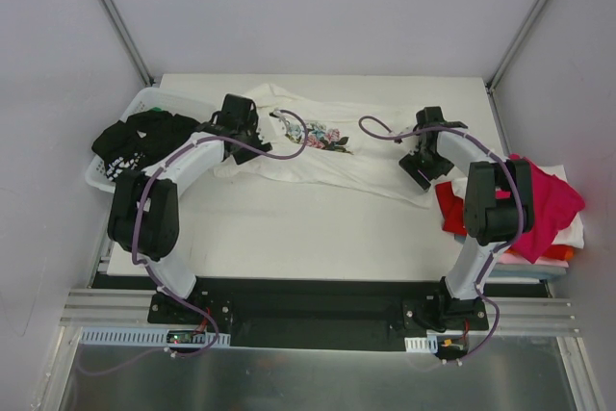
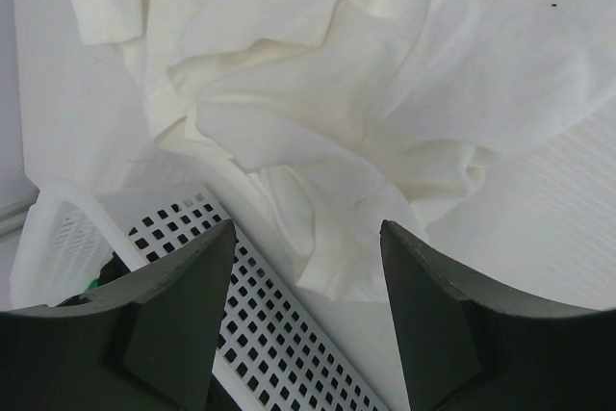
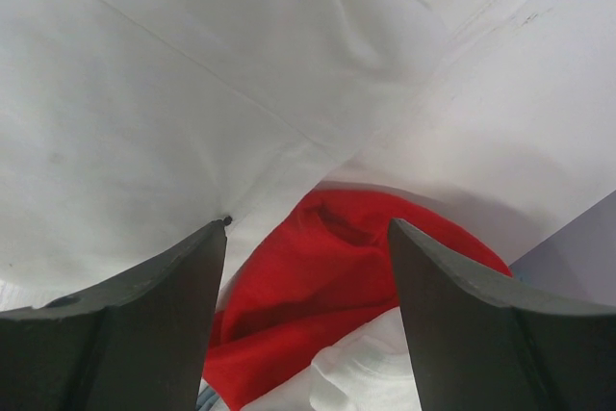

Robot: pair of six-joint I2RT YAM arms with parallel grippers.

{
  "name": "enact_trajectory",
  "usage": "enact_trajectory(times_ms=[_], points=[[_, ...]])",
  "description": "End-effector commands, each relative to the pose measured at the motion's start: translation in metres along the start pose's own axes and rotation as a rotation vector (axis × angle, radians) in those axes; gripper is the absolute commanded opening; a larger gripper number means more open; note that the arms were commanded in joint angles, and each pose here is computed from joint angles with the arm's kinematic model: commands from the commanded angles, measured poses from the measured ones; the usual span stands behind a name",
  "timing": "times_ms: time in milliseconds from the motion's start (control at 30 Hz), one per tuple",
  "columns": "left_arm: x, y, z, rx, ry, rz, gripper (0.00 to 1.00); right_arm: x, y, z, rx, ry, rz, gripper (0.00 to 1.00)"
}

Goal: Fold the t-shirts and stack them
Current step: Fold the flattened tshirt in 1/3 of the way

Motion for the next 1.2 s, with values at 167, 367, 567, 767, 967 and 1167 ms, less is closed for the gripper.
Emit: enact_trajectory(times_ms=[167,367,567,767,967,1167], points=[[-0.015,-0.021,0.008,0.033,0.011,0.063,0.60,0.012,-0.002,0.003,-0.012,-0.013,0.008,0.71],[-0.017,-0.025,0.012,0.038,0.019,0.066,0.59,0.010,-0.001,0.004,-0.011,-0.008,0.007,0.71],[-0.018,-0.032,0.019,0.051,0.025,0.080,0.59,0.011,-0.001,0.005,-0.014,-0.012,0.004,0.71],[-0.026,-0.040,0.026,0.050,0.044,0.091,0.55,0.011,-0.001,0.005,-0.014,-0.015,0.008,0.71],[-0.034,-0.042,0.029,0.050,0.055,0.102,0.43,0.012,-0.001,0.006,-0.016,-0.015,0.007,0.70],[-0.037,-0.041,0.033,0.050,0.062,0.103,0.18,0.012,-0.001,0.007,-0.014,-0.011,0.008,0.70]])
Point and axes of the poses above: each gripper's point midway between its finger pads, its own x axis back along the fingers, its own y axis along the line the jaws close on, z = x × y, the point moved 1 cm from there along x, back along the fingers, and after that the axes turned 2 degrees about x, right-handed, at the moved point
